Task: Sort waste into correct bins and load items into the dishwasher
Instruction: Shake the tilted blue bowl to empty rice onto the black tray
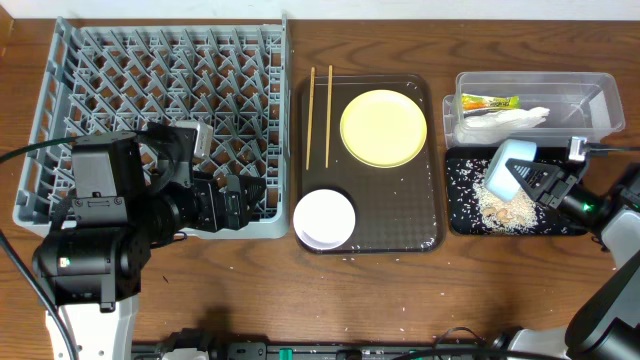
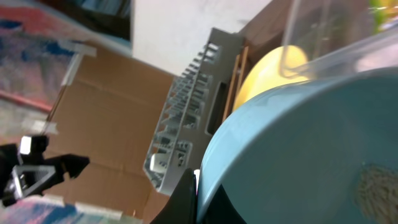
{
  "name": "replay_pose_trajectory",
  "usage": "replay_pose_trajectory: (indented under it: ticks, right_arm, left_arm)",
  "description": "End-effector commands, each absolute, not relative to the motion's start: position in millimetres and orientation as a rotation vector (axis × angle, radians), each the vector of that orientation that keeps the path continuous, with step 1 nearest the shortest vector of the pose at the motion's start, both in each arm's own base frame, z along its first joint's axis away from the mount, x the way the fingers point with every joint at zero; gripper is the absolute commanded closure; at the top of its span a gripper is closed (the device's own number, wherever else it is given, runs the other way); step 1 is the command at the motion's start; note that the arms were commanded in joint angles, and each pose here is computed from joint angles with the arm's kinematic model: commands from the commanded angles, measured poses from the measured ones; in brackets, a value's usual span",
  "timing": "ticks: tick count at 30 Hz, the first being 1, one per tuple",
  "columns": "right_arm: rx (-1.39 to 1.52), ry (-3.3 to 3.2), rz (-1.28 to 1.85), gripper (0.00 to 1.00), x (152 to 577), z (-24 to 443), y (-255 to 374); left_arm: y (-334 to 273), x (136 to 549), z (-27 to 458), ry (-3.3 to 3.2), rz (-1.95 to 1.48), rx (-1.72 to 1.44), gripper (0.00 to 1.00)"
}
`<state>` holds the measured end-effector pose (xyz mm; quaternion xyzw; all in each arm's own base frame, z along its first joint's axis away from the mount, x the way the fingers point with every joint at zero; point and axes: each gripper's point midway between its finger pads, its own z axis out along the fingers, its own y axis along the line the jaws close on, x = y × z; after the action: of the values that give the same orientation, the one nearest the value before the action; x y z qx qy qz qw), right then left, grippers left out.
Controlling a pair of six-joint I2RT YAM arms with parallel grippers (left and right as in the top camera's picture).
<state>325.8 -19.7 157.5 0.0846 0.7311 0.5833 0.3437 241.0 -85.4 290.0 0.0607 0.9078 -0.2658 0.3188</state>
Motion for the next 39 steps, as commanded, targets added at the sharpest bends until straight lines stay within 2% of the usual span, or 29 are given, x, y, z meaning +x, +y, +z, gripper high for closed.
replay_pose_trajectory:
  ticks: [1,8,13,17,18,23,25,27,28,29,32,35,36,38,39]
  right_arm:
    - [0.126,1.845,1.556,0.99,324,168,-10]
    - [0.066,1.847,1.566,0.99,324,169,2]
    - [0.221,1.983,1.534,0.99,331,149,1]
    - [0.137,1.903,1.590,0.99,329,164,4]
    - [0.169,1.933,1.566,0.99,332,159,2]
    - [0.698,2.244,1.320,0.99,337,95,-24]
    - [0.633,2.215,1.357,0.99,337,103,-20]
    - [0.223,1.995,1.502,0.99,335,147,-2]
    - [0.124,1.920,1.539,0.99,332,160,2]
    - [0.163,1.933,1.549,0.99,333,159,0]
    - [0.571,2.154,1.410,0.99,342,116,-18]
    - [0.173,1.951,1.550,0.99,335,157,3]
    - [0.188,1.960,1.551,0.99,335,156,3]
    - [0.425,2.095,1.468,0.99,342,130,-8]
    - [0.385,2.073,1.486,0.99,341,135,-6]
  left_arm:
    - [-86,242,296,2.371,-0.688,0.175,0.02]
    - [-86,242,296,2.371,-0.688,0.175,0.02]
    - [-86,242,296,2.371,-0.688,0.175,0.02]
    - [-86,242,296,2.371,-0.688,0.175,0.02]
    - [-86,242,296,2.371,-0.688,0.175,0.02]
    - [-86,242,296,2.371,-0.688,0.175,0.02]
    - [-86,242,296,2.371,-0.688,0.175,0.02]
    - [-86,242,296,2.371,-0.688,0.175,0.02]
    - [-86,242,296,2.371,-0.688,0.175,0.02]
    - [-86,242,296,2.371,-0.688,0.175,0.02]
    - [-86,242,296,2.371,-0.688,0.175,0.02]
    - [-86,242,296,2.371,-0.688,0.175,0.02]
    - [-86,242,296,2.371,-0.688,0.175,0.02]
    - [-86,242,296,2.371,-0.688,0.175,0.02]
    - [-86,242,296,2.371,-0.688,0.175,0.02]
